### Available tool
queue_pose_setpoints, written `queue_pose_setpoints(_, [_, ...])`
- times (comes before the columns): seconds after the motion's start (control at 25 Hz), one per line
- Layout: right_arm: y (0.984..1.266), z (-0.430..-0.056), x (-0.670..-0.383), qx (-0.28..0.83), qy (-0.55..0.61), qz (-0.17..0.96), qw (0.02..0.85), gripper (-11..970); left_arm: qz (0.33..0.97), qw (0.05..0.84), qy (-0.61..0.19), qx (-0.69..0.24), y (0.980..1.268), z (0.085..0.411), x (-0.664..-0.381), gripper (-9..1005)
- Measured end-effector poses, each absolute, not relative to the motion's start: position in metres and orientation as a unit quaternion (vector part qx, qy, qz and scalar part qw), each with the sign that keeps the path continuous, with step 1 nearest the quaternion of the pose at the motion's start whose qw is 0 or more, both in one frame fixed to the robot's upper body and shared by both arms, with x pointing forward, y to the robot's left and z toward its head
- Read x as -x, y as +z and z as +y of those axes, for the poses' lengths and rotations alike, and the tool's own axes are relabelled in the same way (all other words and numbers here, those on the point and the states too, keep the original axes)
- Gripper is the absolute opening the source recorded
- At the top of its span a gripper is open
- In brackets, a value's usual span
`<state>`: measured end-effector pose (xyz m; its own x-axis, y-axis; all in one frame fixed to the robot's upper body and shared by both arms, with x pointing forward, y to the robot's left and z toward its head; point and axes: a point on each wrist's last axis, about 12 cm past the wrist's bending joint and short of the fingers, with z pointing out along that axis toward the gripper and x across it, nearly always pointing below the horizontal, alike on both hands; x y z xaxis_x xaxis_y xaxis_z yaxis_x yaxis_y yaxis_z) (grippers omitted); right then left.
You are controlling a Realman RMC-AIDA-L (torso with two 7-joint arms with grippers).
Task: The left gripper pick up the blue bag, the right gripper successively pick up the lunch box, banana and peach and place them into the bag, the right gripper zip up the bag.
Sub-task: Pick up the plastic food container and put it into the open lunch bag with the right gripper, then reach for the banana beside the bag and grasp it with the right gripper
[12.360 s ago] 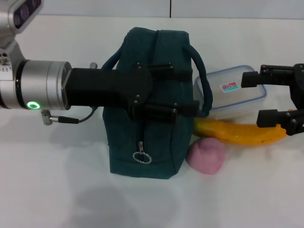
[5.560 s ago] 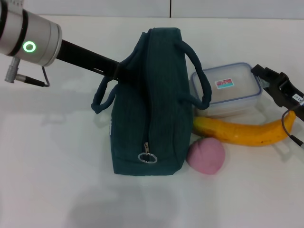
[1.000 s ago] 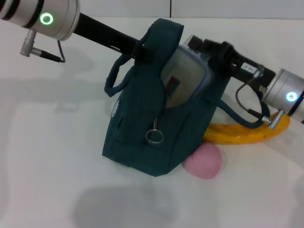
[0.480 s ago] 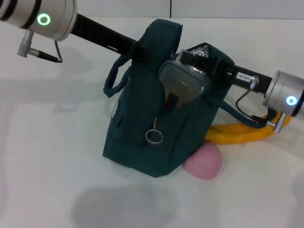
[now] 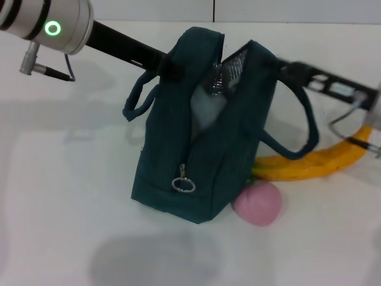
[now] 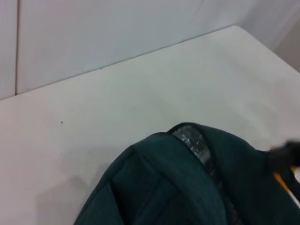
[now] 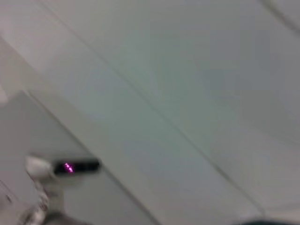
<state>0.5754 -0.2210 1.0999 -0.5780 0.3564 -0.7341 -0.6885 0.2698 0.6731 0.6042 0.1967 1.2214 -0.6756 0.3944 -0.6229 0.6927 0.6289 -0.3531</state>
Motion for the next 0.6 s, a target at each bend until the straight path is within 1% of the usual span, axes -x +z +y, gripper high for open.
queue_pose_setpoints(0.16, [1.108,-0.247,-0.568,0.113,0.594,0.631,0.486,299,0.868,0.256,-0.293,-0.309,1.22,0.199,-0.605,36])
queue_pose_setpoints(0.2, [1.111,-0.256,-0.564,0.115,0.592,0.619,0.502,336,0.868,0.258,-0.292,-0.307,1.22,0.2,-0.605,36])
queue_pose_setpoints(0.36, [1.121,-0.277,-0.556,0.146,0.582,0.603,0.525,468,0.869,0.261,-0.29,-0.305,1.218,0.203,-0.605,36])
queue_pose_setpoints(0.48, [1.133,-0.296,-0.547,0.204,0.57,0.604,0.519,563,0.87,0.26,-0.289,-0.304,1.216,0.205,-0.604,36])
queue_pose_setpoints(0.6, [1.149,-0.319,-0.543,0.248,0.552,0.639,0.474,649,0.871,0.26,-0.289,-0.302,1.214,0.206,-0.603,36])
